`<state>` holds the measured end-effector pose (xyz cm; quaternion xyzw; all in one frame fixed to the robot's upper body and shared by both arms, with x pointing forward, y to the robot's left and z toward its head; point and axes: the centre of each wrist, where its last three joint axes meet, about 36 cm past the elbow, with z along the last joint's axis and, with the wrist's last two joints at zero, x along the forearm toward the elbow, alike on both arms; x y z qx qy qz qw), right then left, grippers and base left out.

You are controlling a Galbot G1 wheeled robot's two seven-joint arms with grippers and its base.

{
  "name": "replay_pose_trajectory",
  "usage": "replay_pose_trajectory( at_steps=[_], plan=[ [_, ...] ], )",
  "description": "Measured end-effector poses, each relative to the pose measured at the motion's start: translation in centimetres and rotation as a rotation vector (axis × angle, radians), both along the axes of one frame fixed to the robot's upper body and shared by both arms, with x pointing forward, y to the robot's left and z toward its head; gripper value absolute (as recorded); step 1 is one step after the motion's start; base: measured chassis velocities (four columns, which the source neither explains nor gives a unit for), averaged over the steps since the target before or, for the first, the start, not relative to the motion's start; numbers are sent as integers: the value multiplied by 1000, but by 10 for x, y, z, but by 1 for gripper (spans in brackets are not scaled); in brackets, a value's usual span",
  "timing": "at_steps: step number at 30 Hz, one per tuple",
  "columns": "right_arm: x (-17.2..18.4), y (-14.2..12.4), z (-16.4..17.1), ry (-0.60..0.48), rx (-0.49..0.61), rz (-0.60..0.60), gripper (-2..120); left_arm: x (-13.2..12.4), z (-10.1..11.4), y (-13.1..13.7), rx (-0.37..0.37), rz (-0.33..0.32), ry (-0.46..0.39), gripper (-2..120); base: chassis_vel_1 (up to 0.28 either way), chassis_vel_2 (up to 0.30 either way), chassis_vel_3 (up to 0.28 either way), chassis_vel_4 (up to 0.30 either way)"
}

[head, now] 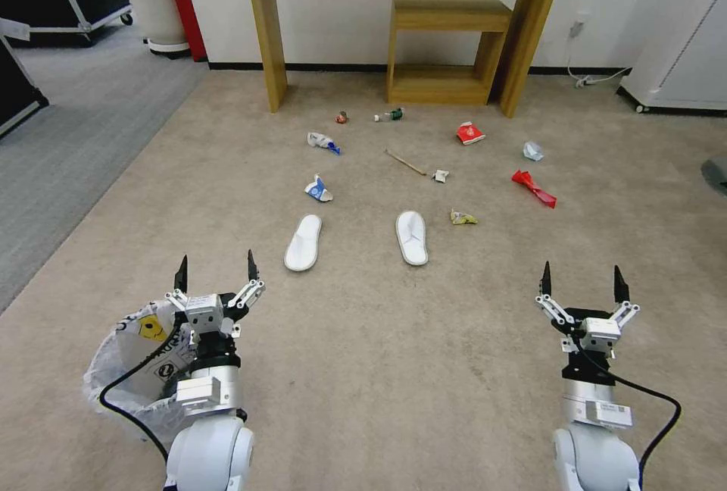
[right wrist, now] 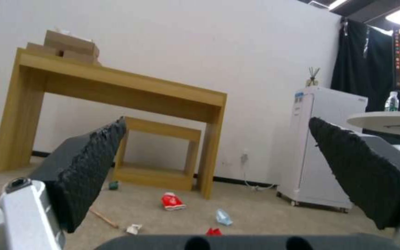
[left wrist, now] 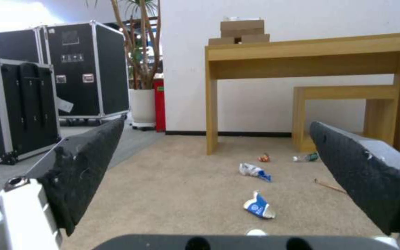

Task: Pick up the trash bin and place the garbage on the floor into it.

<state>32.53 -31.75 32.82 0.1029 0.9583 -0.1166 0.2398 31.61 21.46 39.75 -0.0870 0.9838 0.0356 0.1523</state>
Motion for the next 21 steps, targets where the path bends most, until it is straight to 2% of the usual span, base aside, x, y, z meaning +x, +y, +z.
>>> replay_pose_trajectory(
  at_steps=[21],
  plan=[
    [0,3,-8,6,-29,4,100,-3,-2,1,-31,1,17,100,0,0,0,0]
  ],
)
